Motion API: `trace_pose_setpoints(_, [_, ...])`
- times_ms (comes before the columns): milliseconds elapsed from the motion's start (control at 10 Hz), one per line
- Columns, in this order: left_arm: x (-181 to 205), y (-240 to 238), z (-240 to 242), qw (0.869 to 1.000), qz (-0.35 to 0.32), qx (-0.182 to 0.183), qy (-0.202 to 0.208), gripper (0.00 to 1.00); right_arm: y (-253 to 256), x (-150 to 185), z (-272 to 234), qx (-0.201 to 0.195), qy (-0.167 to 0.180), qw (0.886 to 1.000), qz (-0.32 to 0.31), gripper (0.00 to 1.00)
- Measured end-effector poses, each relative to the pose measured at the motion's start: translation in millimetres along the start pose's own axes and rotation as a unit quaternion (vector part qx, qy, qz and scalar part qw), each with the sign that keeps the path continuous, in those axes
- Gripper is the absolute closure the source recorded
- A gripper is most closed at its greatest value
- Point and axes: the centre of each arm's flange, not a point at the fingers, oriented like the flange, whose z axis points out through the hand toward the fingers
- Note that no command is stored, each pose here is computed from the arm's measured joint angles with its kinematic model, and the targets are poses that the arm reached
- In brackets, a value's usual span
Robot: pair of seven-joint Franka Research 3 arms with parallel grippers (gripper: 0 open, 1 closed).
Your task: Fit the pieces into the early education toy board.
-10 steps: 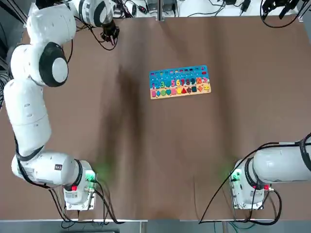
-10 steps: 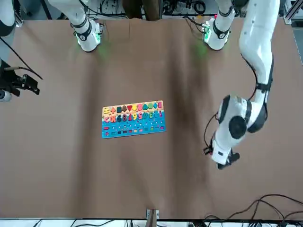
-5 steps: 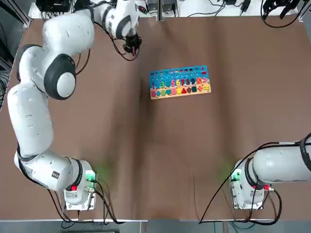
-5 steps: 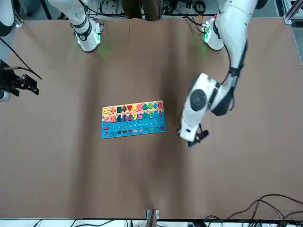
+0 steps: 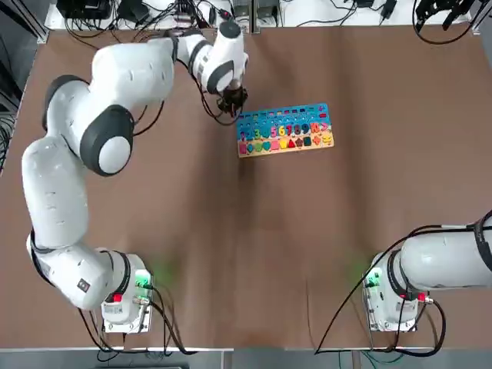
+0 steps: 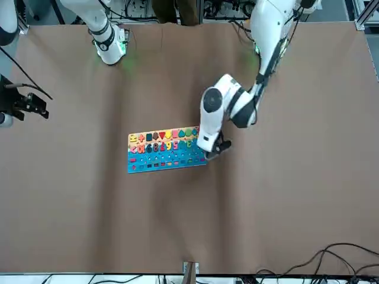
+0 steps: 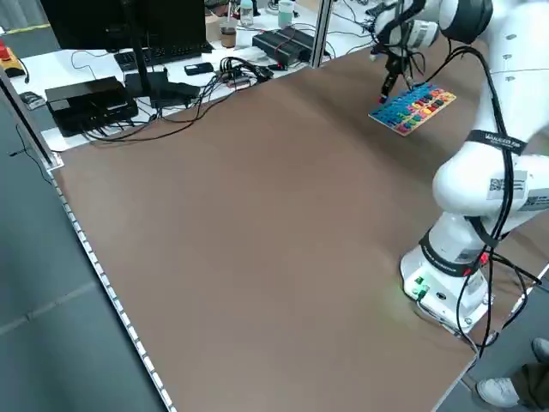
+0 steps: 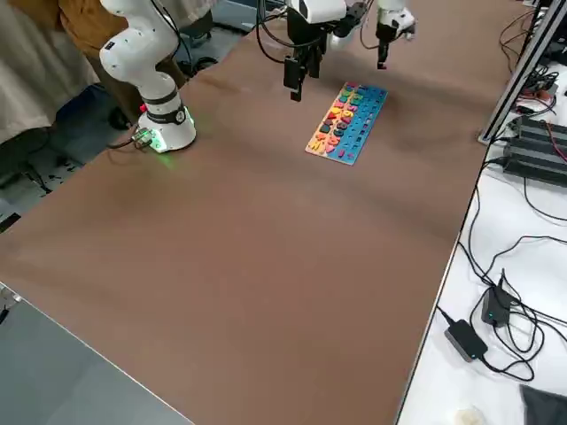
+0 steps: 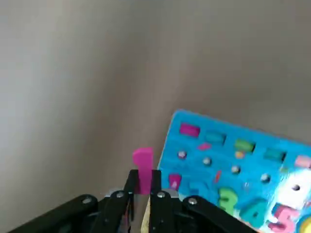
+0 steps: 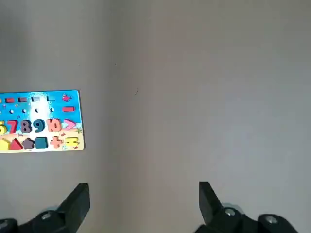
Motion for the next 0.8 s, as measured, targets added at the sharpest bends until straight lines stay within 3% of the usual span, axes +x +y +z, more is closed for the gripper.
trace_pose_setpoints(300, [-35, 5, 22, 0.999, 0.039, -0.01, 0.016, 0.86, 0, 0, 0, 0.0, 0.0, 1.0, 0.0, 0.01])
trace_pose_setpoints(800, [-35, 2, 22, 0.997, 0.057, -0.021, 0.037, 0.86, -1, 0, 0, 0.0, 0.0, 1.0, -0.001, 0.01])
